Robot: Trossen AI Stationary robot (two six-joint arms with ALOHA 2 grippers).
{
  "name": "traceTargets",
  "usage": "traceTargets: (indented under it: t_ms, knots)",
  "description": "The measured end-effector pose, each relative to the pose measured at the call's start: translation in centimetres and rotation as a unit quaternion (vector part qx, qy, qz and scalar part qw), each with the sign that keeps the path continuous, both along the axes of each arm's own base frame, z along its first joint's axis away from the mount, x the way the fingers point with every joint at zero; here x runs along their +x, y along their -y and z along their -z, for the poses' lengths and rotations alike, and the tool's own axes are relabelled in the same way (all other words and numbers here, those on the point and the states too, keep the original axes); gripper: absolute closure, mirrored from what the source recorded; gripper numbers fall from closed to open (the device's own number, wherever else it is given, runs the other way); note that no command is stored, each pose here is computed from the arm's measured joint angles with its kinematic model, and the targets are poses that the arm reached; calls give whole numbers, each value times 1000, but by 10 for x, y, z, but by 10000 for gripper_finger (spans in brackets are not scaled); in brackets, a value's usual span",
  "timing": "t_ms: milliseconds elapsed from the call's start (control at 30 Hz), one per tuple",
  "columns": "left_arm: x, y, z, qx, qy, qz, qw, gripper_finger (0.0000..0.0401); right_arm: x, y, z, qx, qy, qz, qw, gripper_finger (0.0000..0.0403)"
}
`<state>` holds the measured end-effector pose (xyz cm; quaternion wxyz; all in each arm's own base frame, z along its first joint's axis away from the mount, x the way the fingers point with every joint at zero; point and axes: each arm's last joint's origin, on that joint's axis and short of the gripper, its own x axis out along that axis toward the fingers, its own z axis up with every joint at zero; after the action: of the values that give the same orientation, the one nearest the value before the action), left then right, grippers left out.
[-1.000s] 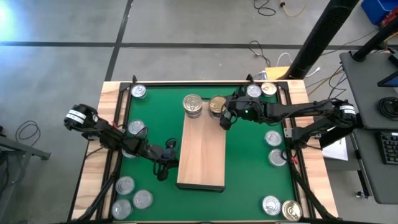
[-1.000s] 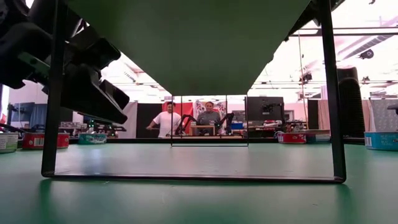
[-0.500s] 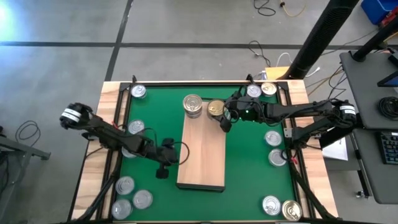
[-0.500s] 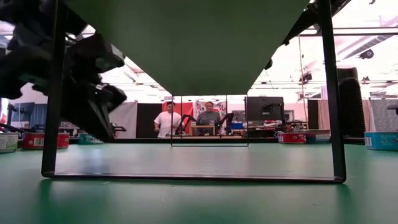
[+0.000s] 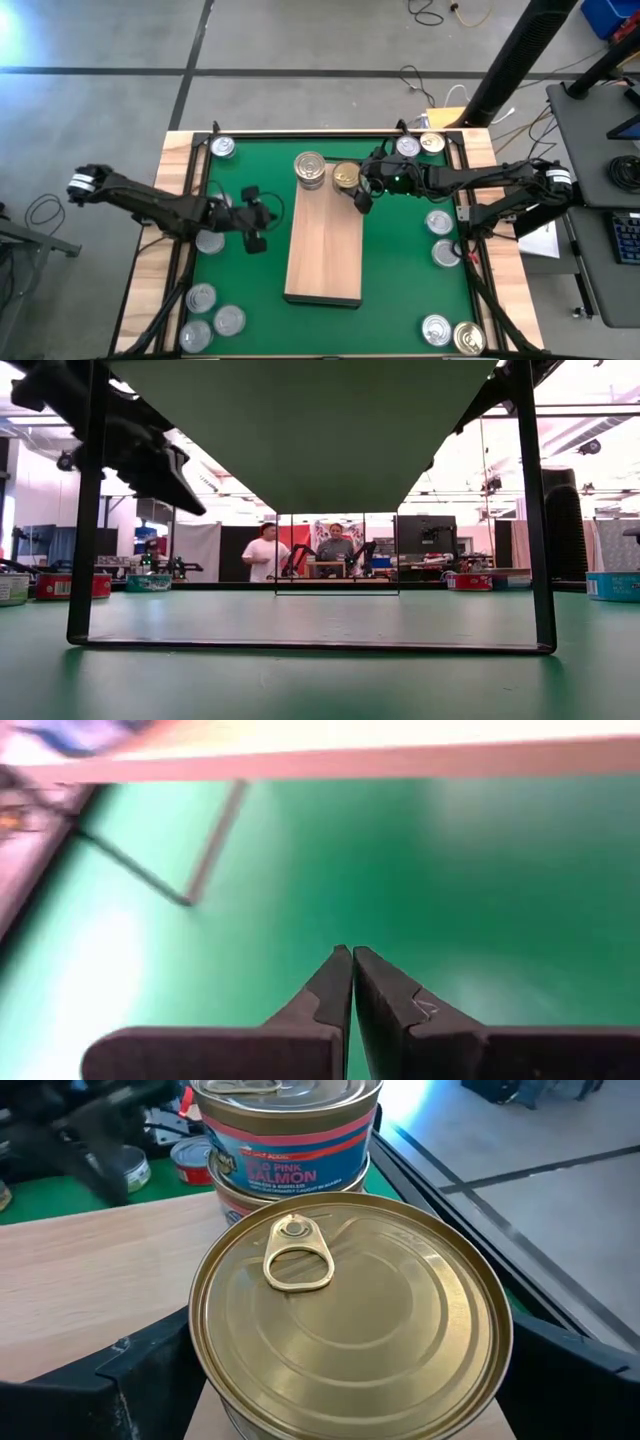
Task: Stack canned seafood by type on shelf
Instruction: Stack the green tuna can on top of the other green tuna can on the shelf
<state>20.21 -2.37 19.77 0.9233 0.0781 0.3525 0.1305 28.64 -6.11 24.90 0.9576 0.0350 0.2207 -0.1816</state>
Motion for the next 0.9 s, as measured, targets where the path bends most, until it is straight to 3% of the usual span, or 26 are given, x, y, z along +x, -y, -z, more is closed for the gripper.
traceTargets:
  t_ms: [267, 533, 767, 900]
  knots:
    - [2, -34, -16, 135, -12, -107, 985, 401, -1, 1, 2, 1, 0, 4, 1000, 4]
    - [14, -68, -42, 94, 23, -22, 995, 401, -1, 1, 2, 0, -1, 7, 1000, 3]
    - [26, -86, -50, 114, 53, -26, 992, 401, -3, 2, 6, -24, -14, -9, 1000, 3]
    - [38, -89, -41, 111, 41, -25, 993, 401, -3, 5, 7, -18, -7, -25, 999, 3]
